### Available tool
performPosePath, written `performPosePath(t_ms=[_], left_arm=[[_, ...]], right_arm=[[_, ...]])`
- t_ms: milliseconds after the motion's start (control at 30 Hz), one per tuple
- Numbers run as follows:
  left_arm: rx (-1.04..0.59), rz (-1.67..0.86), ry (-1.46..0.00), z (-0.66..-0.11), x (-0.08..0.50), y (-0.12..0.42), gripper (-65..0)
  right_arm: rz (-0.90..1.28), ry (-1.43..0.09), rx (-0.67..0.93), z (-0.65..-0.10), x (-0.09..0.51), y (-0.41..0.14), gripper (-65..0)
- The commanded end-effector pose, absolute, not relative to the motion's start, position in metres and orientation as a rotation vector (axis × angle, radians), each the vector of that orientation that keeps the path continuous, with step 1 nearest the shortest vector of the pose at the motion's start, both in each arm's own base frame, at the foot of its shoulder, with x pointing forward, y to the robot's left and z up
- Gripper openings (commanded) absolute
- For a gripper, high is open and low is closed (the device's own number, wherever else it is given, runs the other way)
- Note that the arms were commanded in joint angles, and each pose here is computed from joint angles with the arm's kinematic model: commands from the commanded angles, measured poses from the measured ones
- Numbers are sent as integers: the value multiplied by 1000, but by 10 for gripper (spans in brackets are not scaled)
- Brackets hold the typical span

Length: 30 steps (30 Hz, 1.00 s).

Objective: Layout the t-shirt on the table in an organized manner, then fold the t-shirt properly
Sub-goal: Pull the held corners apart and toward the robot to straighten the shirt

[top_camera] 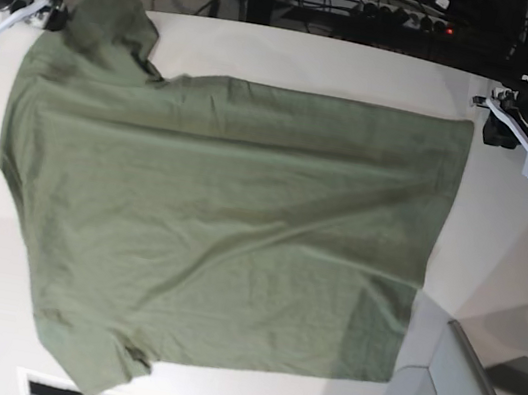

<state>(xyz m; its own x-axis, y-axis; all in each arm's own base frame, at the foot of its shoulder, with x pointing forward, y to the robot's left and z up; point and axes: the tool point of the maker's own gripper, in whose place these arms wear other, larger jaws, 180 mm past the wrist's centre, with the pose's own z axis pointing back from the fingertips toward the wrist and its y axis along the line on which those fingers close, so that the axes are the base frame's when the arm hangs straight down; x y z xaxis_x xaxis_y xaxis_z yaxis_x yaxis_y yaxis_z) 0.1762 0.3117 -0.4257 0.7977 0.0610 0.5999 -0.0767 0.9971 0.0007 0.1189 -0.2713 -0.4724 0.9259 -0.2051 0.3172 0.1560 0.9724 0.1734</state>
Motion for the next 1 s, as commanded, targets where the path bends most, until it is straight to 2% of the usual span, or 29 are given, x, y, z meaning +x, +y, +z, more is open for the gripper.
performPosePath(t_ms=[0,367,500,567,867,900,967], left_arm=[[33,70,-669,-419,181,317,-481],[19,116,-601,-442,164,322,-481],[21,117,-623,-440,168,323,-481],[24,118,-671,-435,174,324,-476],[16,156,-633,-452,161,329,-471],[14,164,-624,-455,159,330,-471],[11,177,-607,-461,154,331,-469]], right_arm=[[-177,-386,137,-465,130,-277,-191],[-200,-342,180,-481,122,-269,-198],[-183,-346,190,-481,128,-264,-312],[-143,-337,210,-483,132,-252,-348],[-132,-338,228,-485,135,-243,-368],[-132,-337,227,-485,135,-243,-395],[-132,-337,227,-485,135,-243,-501]])
